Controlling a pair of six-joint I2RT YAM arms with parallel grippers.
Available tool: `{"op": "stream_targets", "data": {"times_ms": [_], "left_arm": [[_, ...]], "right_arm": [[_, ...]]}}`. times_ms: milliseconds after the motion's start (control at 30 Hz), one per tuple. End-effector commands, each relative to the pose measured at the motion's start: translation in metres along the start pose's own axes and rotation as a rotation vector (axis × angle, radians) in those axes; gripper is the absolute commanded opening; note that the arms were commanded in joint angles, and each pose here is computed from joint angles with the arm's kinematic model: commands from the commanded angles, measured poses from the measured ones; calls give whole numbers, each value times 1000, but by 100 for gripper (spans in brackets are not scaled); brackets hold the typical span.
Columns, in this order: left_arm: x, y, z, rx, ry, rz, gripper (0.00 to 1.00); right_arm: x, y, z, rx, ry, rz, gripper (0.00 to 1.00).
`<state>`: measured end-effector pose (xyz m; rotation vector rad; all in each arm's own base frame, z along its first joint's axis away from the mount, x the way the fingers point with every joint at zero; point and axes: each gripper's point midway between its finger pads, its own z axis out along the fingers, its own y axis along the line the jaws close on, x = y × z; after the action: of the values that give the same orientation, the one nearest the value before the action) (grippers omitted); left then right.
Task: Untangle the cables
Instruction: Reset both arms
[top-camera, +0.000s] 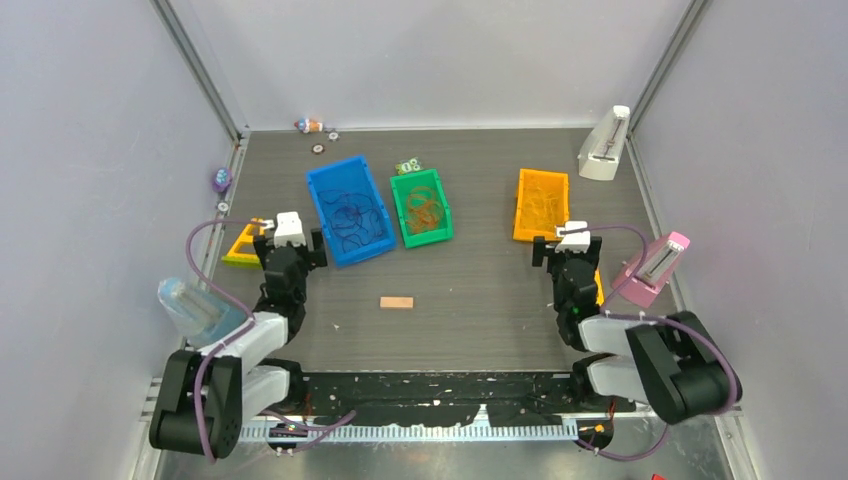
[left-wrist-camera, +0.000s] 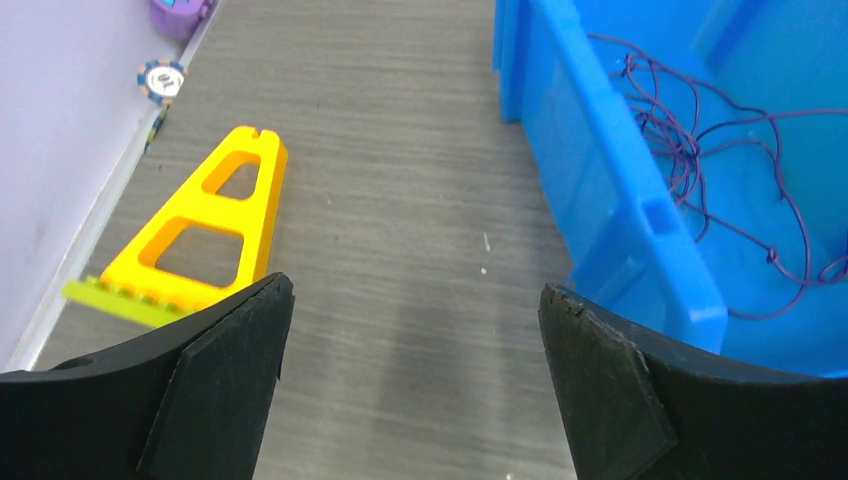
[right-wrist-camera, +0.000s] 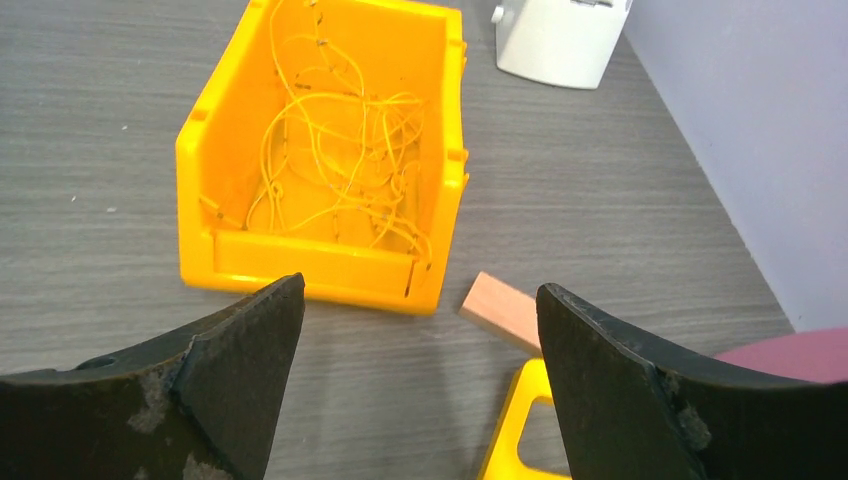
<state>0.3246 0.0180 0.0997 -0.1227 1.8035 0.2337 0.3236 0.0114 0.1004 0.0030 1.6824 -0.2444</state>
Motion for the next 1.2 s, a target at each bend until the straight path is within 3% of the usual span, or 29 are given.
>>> {"op": "stream_targets", "data": {"times_ms": [0,100,133,200,300,367,467,500,533,1167], "left_arm": [[-47,-9,18,65,-117,33,92],[-31,-5,22,69,-176,17,91],[-42,-3,21,63,-253,5,90],[-32,-5,22,76,-160,-1,92],[-38,-4,23,73,-211,7,95],[-34,-6,23,84,-178,10,89],[-38,-4,23,74,-206,7,99],[-36,-6,23,80,-194,9,99],[-35,-6,23,81,-189,9,100],[-36,-6,24,80,-190,11,99]], "right_arm": [[-43,-14,11,64,-204,46,91],[-29,-28,23,99,-150,104,91],[-29,-30,25,107,-147,107,91],[-24,-28,34,92,-93,100,91],[-24,-24,39,58,-79,106,91],[-25,-19,42,17,-81,95,92],[-26,-18,43,-3,-83,96,87],[-26,-18,42,-4,-86,97,96],[-26,-18,42,-4,-86,97,97],[-27,-19,41,-1,-90,97,95]]}}
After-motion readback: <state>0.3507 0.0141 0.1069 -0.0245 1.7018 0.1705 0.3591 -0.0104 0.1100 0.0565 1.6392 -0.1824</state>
